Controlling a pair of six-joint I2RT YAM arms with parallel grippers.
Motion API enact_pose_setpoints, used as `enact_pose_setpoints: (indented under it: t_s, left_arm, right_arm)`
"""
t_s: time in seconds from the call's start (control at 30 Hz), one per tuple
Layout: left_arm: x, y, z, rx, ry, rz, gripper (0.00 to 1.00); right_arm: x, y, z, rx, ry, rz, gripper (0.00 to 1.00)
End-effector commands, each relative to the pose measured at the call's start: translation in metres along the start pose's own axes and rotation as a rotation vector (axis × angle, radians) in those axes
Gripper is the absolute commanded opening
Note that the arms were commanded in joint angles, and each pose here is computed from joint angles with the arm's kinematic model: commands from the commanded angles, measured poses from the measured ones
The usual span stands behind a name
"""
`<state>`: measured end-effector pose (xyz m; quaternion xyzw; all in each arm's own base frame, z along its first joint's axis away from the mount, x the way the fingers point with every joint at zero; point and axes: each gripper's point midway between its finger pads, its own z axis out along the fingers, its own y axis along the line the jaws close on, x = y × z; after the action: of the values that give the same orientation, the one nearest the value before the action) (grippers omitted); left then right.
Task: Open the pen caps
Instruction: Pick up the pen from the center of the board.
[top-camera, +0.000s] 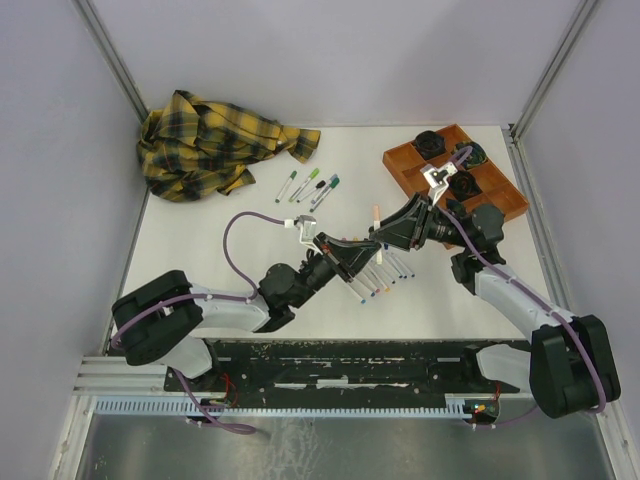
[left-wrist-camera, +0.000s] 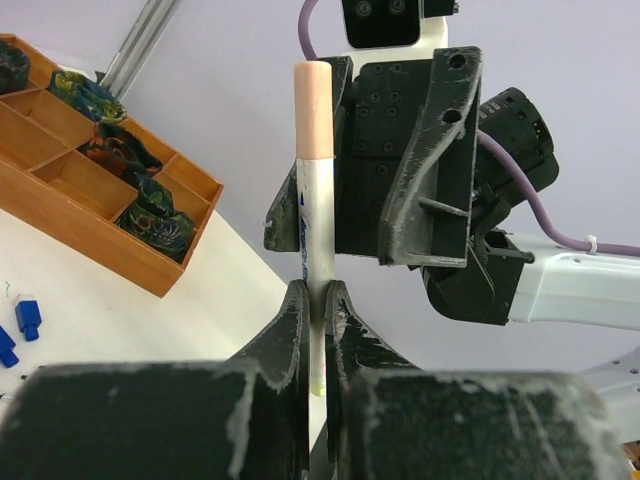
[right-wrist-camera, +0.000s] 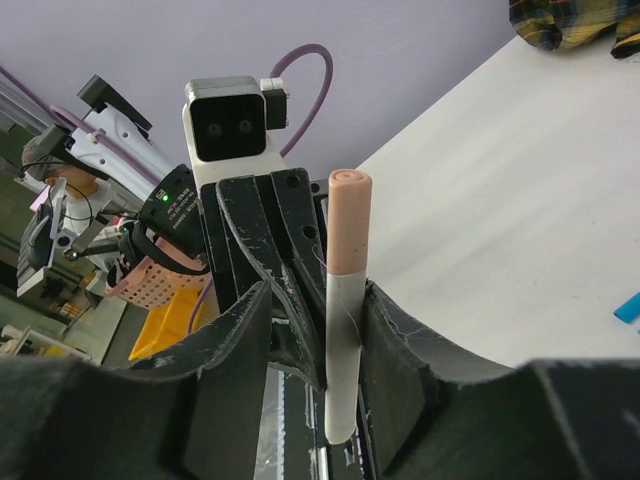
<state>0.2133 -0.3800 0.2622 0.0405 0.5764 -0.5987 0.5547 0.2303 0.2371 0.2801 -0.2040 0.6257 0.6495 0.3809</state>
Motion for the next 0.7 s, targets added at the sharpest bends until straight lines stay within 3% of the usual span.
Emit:
enact_pose_setpoints:
  t_s: [0.0, 0.17, 0.27, 0.33, 0.5, 0.67]
  left_arm:
    - [-0.020, -0.016, 0.009, 0.034, -0.083, -0.053, 0.03]
    - [-0.021, -0.015, 0.008, 0.026, -0.083, -0.052, 0.03]
    - [-0.021, -0.015, 0.008, 0.026, -0.080, -0.051, 0.03]
    - [-0.020, -0.016, 0.008, 0.027, -0.072, -0.051, 0.03]
    - [-0.011, -0.015, 0.001, 0.019, -0.010, -0.036, 0.41]
    - [-0.011, -0.019, -0.018, 0.052, 0.024, 0.017, 0.62]
  right_arm:
    - [-0.011, 0.013, 0.005, -0.043, 0.007, -0.070, 0.45]
    - [-0.009, 0.013, 0.006, -0.045, 0.021, -0.069, 0.26]
    - [-0.008, 0.012, 0.007, -0.044, 0.025, -0.074, 0.02]
    - [-0.008, 0.012, 0.007, -0.043, 0.028, -0.081, 0.00]
    - [-0.006, 0.007, 0.007, -0.019, 0.062, -0.081, 0.00]
    - [0.001, -0.002, 0.006, 0.016, 0.117, -0.059, 0.00]
